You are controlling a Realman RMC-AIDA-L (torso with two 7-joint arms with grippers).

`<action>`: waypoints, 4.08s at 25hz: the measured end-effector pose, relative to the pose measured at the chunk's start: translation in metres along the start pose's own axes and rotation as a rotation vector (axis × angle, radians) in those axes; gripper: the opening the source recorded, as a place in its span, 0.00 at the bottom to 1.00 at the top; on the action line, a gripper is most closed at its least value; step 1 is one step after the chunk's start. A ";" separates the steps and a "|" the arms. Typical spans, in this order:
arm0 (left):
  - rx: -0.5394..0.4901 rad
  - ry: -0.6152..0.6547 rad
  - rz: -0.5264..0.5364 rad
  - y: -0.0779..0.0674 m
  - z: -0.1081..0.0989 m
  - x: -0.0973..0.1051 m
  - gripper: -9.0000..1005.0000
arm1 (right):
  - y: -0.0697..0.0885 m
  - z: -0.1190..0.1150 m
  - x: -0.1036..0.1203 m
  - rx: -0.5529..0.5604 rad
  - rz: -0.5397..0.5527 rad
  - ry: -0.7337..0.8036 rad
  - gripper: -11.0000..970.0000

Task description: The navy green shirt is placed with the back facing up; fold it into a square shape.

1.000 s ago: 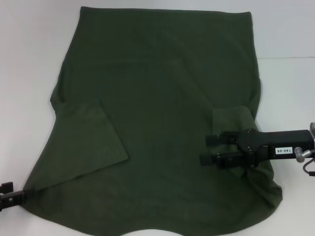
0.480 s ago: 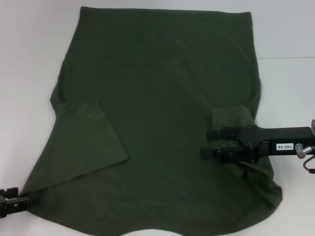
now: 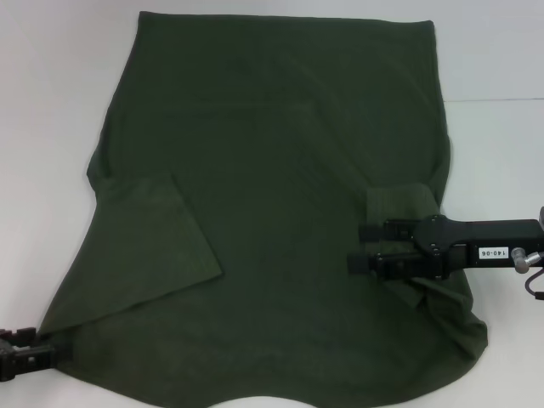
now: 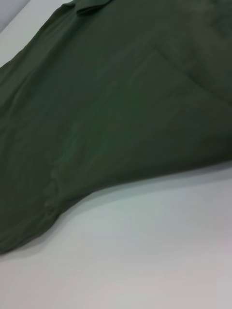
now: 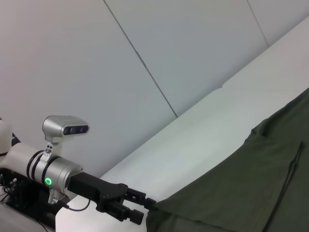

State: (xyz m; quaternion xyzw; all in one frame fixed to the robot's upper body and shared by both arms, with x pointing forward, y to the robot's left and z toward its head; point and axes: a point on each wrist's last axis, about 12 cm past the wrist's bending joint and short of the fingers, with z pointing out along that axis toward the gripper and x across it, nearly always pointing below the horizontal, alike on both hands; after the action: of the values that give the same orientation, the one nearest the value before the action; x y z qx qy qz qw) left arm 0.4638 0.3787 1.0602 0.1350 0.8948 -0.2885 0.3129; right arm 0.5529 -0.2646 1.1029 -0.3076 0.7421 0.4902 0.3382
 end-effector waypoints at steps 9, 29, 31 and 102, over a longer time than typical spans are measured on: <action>0.038 0.016 0.018 -0.005 0.005 -0.004 0.84 | 0.000 -0.003 0.001 -0.001 0.001 -0.015 0.96; 0.086 0.039 0.064 -0.013 0.020 -0.017 0.84 | 0.000 -0.005 0.001 0.007 0.000 -0.032 0.96; 0.084 0.039 0.064 -0.013 0.020 -0.017 0.84 | 0.000 -0.005 0.001 0.008 0.000 -0.036 0.96; 0.027 0.116 0.134 -0.014 0.025 -0.036 0.71 | -0.001 -0.010 -0.003 0.021 0.006 -0.085 0.95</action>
State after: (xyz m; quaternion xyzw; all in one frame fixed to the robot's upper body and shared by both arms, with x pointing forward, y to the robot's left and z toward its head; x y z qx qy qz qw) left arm 0.4976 0.3505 1.0729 0.2154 0.8964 -0.2705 0.2775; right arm 0.5534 -0.2742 1.1076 -0.2804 0.7332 0.4960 0.3712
